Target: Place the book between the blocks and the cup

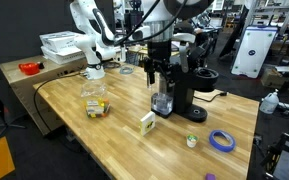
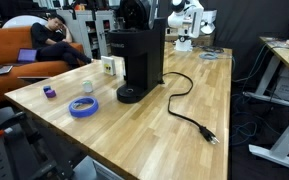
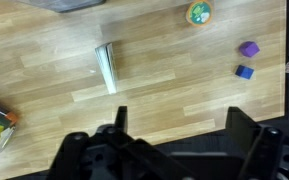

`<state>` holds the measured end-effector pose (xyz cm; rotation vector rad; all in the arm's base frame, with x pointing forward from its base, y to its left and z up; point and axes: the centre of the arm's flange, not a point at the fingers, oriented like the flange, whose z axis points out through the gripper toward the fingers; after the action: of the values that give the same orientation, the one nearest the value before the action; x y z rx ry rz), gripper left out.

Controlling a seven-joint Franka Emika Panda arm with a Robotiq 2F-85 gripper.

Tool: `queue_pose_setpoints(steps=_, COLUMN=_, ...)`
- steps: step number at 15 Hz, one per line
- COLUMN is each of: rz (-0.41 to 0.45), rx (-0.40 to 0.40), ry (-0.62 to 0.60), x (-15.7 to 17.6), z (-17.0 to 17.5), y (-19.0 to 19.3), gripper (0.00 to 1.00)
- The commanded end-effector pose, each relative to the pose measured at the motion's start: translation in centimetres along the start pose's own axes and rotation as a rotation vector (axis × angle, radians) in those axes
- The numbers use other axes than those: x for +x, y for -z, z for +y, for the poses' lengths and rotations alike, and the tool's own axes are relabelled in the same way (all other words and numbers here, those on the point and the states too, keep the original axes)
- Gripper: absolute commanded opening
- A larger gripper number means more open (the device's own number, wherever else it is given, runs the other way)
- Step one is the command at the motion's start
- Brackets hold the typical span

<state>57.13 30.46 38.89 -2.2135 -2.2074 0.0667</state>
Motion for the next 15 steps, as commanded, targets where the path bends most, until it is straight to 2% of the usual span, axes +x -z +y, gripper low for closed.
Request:
queue_pose_setpoints(steps=1, rz=0.019, rx=-0.018, ry=0.007, x=1.0, z=2.9, y=-1.5, gripper=1.00)
queue_pose_setpoints(steps=3, rz=0.031, rx=-0.002, ry=0.002, x=1.4, z=3.9, y=-2.9, gripper=1.00)
queue_pose_setpoints(steps=8, rz=-0.004, rx=0.021, ry=-0.023, x=1.2, z=5.8, y=-6.3, gripper=1.00)
queue_pose_setpoints(steps=9, rz=0.009, rx=0.028, ry=-0.019, x=0.9, z=4.5, y=-6.3, gripper=1.00)
queue_pose_setpoints(steps=15, rz=0.013, rx=0.025, ry=-0.021, x=1.1, z=5.2, y=-6.6, gripper=1.00)
